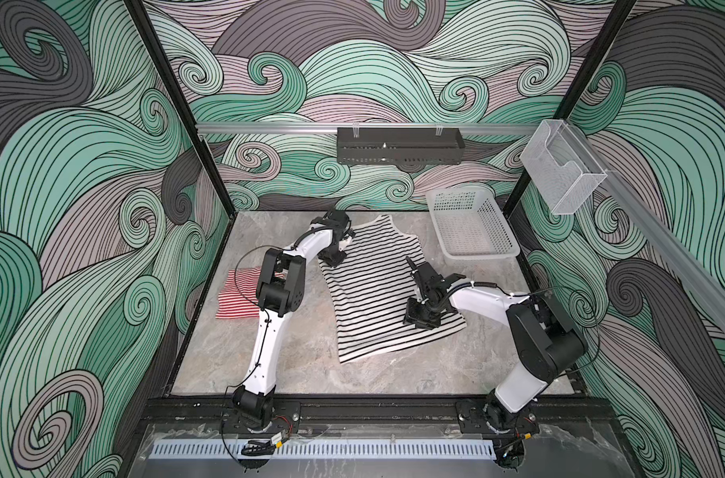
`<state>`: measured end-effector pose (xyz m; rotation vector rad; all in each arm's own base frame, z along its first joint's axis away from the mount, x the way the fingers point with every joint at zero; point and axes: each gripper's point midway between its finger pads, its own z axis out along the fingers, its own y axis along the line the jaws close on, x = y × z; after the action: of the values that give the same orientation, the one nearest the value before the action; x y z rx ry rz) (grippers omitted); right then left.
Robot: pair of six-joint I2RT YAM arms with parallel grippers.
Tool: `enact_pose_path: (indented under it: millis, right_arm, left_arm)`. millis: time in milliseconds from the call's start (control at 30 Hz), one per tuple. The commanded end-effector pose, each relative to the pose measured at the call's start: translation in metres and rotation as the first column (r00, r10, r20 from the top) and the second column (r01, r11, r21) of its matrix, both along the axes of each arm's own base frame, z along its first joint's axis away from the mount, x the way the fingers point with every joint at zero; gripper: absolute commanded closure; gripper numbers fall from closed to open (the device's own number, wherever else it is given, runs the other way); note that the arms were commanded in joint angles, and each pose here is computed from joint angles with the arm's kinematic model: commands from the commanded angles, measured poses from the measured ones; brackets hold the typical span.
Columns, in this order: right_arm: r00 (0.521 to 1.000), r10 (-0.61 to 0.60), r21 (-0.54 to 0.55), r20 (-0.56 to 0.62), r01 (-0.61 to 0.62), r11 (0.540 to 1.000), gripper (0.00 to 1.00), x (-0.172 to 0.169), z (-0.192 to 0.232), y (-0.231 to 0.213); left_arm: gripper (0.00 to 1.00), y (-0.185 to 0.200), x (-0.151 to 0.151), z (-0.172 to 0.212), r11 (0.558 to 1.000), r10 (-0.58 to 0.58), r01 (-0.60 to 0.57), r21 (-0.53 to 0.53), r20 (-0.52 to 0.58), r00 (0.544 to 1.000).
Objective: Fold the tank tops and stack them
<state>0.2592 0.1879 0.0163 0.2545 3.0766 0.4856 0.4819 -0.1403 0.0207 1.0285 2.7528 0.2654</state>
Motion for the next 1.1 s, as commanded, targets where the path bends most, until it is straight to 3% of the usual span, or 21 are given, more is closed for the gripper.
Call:
enact_pose_path:
  millis: [0, 300, 433, 533, 633, 800, 967, 1067]
  right_arm:
    - [0.997, -0.017, -0.094, -0.078, 0.010, 0.996, 0.55, -0.008, -0.016, -0.034]
    - [0.985, -0.136, -0.107, -0.107, 0.125, 0.986, 0.54, 0.015, -0.019, -0.086]
    - [0.995, -0.096, -0.021, -0.004, 0.096, 0.995, 0.54, 0.042, 0.011, -0.074]
    - [0.993, -0.078, -0.009, 0.092, 0.079, 0.997, 0.54, 0.068, 0.040, -0.070]
    - [0.992, -0.058, -0.014, 0.111, 0.060, 0.998, 0.54, 0.089, 0.057, -0.065]
    - [0.993, -0.033, -0.014, 0.110, 0.035, 0.999, 0.53, 0.106, 0.054, -0.049]
    - [0.992, -0.038, -0.023, 0.116, 0.041, 0.999, 0.53, 0.139, 0.055, -0.041]
    - [0.991, -0.043, -0.067, 0.128, 0.052, 0.996, 0.53, 0.157, 0.055, -0.047]
  left_arm:
    - [0.71, 0.015, -0.038, -0.013, 0.998, -0.006, 0.012, 0.056, -0.097, 0.995]
    - [0.72, 0.028, -0.128, -0.006, 0.997, -0.017, 0.034, 0.070, -0.225, 0.974]
    - [0.72, 0.029, -0.167, 0.002, 0.998, -0.018, 0.034, 0.043, -0.312, 0.950]
    - [0.73, 0.033, -0.179, 0.009, 0.998, 0.003, 0.017, 0.056, -0.344, 0.939]
    - [0.73, 0.031, -0.167, 0.022, 0.999, 0.008, 0.005, 0.046, -0.277, 0.961]
    - [0.72, 0.017, -0.111, 0.040, 1.000, 0.007, -0.004, 0.030, -0.104, 0.995]
    - [0.72, 0.001, -0.063, 0.031, 0.999, -0.017, 0.018, 0.030, -0.042, 0.999]
    - [0.73, -0.002, -0.050, 0.011, 0.998, -0.023, 0.026, 0.051, -0.063, 0.998]
